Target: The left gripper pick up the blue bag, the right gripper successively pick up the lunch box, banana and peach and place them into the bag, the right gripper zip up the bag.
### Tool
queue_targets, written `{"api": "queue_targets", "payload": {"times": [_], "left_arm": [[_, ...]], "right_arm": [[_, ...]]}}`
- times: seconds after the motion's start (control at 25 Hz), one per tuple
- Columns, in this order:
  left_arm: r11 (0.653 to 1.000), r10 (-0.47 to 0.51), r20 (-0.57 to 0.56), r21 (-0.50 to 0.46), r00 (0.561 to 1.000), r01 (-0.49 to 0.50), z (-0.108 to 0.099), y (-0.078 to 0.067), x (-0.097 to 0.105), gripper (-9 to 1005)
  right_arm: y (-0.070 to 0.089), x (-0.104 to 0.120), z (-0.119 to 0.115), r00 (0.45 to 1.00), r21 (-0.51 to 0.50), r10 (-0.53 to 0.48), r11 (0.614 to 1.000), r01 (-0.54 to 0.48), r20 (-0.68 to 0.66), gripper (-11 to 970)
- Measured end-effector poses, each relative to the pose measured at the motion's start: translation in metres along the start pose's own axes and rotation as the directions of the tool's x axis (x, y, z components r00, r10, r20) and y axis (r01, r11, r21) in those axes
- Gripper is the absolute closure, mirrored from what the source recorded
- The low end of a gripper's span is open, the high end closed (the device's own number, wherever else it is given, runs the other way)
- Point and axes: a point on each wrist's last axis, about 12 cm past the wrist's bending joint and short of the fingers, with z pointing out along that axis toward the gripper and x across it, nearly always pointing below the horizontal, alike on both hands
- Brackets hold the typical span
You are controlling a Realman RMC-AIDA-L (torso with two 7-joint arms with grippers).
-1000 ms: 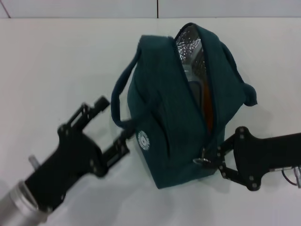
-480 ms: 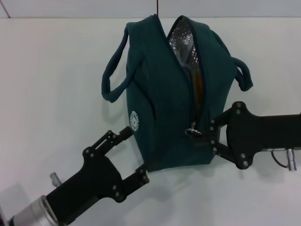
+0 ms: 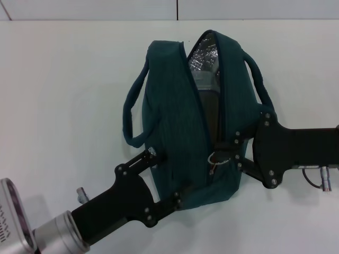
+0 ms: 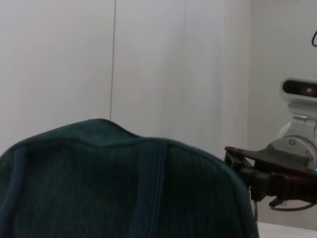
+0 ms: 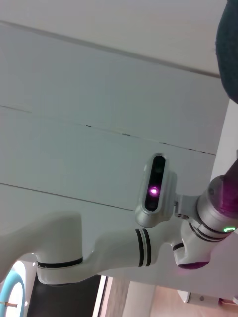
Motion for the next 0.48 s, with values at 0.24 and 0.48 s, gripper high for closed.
{"api": "queue_targets", "payload": {"times": [0.24,0.48], "left_arm": [[1.000,-0.003,-0.005,-0.017,1.000,0.003,0.0027,0.0013,0.0010,377],[1.000,0.005,-0.003,-0.015,1.000,-0.005,0.0048,0.0028,0.0003,559]], "right_arm": [[0.0002,0.0000,-0.0015,1.000,0.013,-0.010,1.000,0.010,0.005,912],[0.0008,0.0009,-0.0031,1.000,0.032,-0.009,0.999,0.009,0.013,911]]}}
